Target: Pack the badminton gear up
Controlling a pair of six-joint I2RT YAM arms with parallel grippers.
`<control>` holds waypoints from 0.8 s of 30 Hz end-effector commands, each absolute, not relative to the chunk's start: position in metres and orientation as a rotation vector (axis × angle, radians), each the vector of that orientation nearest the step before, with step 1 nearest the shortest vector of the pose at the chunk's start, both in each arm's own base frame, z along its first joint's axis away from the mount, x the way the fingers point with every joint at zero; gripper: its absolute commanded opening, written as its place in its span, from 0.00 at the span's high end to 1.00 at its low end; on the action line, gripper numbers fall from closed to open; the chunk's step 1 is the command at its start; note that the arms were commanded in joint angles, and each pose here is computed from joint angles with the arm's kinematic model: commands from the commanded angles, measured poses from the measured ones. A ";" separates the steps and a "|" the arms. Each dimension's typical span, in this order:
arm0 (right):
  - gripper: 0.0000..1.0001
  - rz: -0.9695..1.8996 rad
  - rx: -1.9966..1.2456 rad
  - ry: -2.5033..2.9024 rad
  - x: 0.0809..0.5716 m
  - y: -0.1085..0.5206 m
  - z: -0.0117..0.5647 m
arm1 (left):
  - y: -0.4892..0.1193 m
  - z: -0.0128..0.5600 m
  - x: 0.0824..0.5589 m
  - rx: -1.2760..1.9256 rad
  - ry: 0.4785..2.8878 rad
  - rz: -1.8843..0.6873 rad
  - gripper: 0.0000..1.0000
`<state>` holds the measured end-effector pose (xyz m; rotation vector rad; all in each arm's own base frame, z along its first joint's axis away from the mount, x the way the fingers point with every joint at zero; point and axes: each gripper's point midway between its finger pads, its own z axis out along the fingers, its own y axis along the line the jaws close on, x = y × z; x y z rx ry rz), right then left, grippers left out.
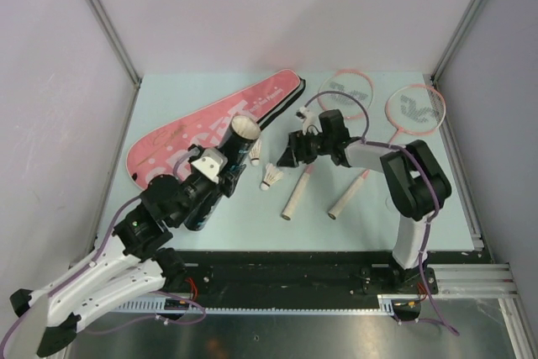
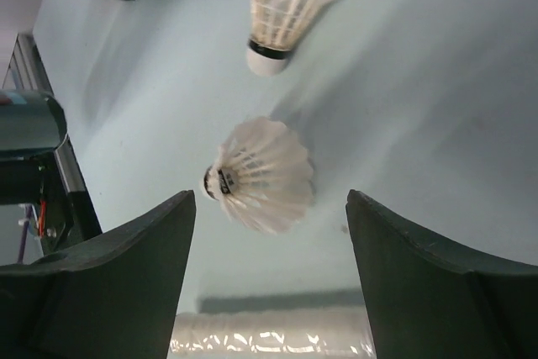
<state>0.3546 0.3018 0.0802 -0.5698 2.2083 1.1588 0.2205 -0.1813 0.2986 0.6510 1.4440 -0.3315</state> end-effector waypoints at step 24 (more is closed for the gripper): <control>1.00 0.927 -0.476 2.006 0.332 0.278 0.233 | -0.216 0.287 0.221 0.791 1.434 -0.418 0.82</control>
